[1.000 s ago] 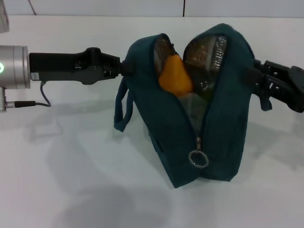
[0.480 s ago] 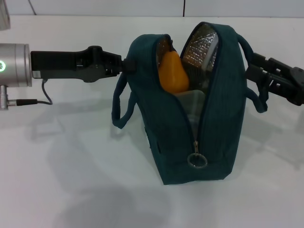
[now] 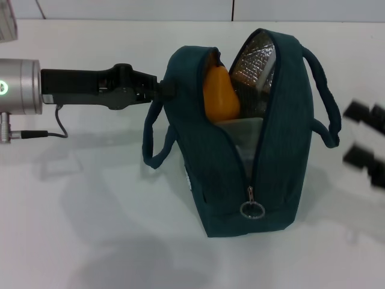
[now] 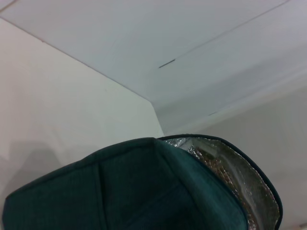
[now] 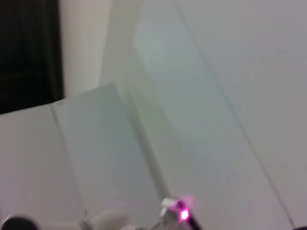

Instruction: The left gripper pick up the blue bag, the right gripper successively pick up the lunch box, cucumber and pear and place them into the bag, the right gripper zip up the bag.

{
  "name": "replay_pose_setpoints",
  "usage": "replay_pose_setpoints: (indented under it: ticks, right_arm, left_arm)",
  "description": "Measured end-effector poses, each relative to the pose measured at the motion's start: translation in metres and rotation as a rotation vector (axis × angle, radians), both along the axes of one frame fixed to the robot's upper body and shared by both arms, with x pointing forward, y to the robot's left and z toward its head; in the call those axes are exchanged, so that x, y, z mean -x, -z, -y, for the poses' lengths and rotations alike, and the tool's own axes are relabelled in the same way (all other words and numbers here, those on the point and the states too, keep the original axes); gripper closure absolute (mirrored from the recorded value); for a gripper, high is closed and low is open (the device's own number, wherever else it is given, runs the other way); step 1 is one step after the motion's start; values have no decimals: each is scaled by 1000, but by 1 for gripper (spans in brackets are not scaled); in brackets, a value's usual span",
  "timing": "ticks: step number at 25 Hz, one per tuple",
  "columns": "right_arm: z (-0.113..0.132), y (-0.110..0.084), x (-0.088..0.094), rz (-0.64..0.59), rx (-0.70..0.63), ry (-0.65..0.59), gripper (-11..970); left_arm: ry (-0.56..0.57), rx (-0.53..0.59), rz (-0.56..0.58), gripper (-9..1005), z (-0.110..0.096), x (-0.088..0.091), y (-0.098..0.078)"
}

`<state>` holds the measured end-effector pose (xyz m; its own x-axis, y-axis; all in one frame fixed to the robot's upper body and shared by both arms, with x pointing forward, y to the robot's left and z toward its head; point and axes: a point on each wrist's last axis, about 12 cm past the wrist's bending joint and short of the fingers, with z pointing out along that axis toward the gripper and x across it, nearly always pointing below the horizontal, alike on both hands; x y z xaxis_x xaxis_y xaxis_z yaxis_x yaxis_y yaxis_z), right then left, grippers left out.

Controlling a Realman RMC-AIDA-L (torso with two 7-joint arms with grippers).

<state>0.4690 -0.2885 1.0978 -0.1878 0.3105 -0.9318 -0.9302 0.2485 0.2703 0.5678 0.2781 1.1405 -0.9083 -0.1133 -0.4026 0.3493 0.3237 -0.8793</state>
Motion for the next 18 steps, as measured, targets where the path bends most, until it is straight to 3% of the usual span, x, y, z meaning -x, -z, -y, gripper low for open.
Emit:
replay_pose_setpoints:
  ticks: [11, 18]
  right_arm:
    - [-25, 49, 43, 28, 144, -104, 73]
    - [-39, 71, 38, -35, 296, -121, 73]
  left_arm:
    - [5, 0, -4, 950, 1, 1, 1]
    - [6, -1, -1, 949, 1, 0, 0]
